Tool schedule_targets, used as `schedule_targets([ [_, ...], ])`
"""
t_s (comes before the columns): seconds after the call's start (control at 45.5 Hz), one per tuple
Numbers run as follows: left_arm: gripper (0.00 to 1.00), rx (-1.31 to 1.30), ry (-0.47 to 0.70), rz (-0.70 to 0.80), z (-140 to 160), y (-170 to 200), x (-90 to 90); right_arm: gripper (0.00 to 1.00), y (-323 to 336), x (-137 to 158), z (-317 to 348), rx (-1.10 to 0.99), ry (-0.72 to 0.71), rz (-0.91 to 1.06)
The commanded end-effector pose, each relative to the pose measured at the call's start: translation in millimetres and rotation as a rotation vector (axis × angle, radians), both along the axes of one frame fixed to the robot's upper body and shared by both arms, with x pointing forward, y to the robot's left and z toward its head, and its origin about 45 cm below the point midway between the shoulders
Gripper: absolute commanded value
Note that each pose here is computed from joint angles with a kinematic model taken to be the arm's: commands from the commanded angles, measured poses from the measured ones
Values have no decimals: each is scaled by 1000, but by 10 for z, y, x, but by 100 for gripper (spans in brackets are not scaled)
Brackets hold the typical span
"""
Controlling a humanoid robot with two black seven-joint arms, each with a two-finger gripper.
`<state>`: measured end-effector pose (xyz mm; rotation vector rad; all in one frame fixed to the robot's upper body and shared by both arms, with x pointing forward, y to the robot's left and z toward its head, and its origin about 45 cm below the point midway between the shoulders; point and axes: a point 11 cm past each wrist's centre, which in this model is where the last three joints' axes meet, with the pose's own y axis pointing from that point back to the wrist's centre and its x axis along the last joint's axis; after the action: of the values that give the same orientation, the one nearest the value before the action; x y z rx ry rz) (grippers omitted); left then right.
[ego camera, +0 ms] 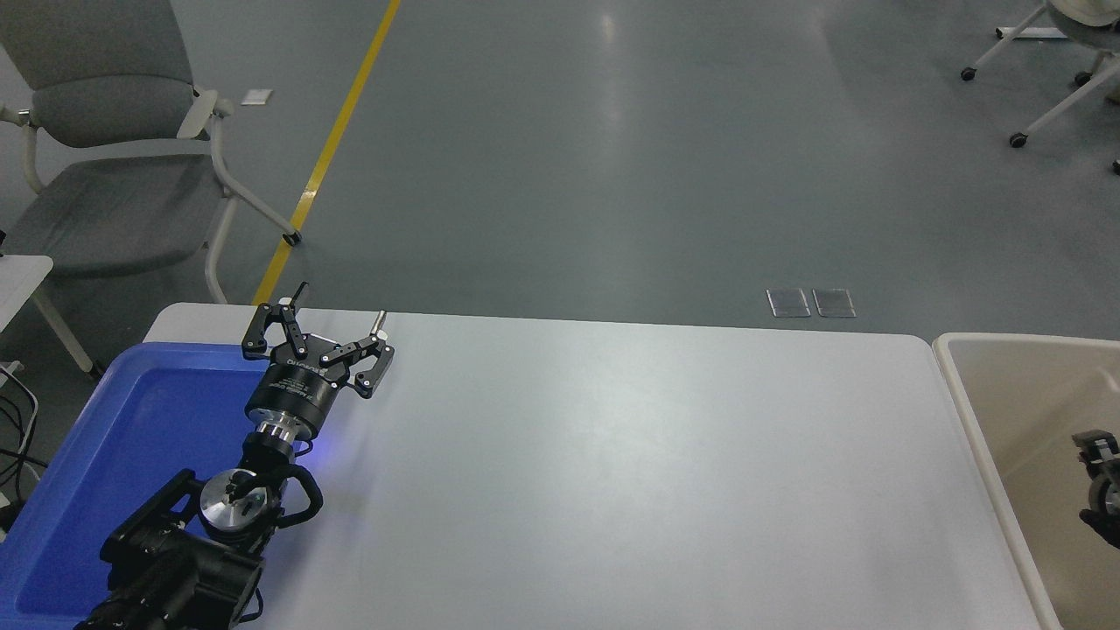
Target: Pick up paper ball place in dustbin
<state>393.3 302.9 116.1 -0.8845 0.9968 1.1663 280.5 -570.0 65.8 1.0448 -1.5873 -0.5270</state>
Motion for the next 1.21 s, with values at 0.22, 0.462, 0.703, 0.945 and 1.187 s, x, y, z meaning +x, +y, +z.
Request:
schedule_targets([
  [0.22, 99, 0, 0, -1, 0, -1, 0, 100, -33, 513, 850, 334, -432, -134],
  [0.462, 99, 0, 0, 0, 0, 0, 0, 100, -230, 608, 1272, 377, -597, -194],
  [0.703, 99, 0, 0, 0, 0, 0, 0, 100, -341, 588, 1483, 485, -734, -217],
  [0.945, 99, 0, 0, 0, 0, 0, 0, 100, -233, 853, 2157, 728, -1105, -218],
  [1.187, 99, 0, 0, 0, 0, 0, 0, 100, 210, 995, 2418, 855, -1177, -48],
])
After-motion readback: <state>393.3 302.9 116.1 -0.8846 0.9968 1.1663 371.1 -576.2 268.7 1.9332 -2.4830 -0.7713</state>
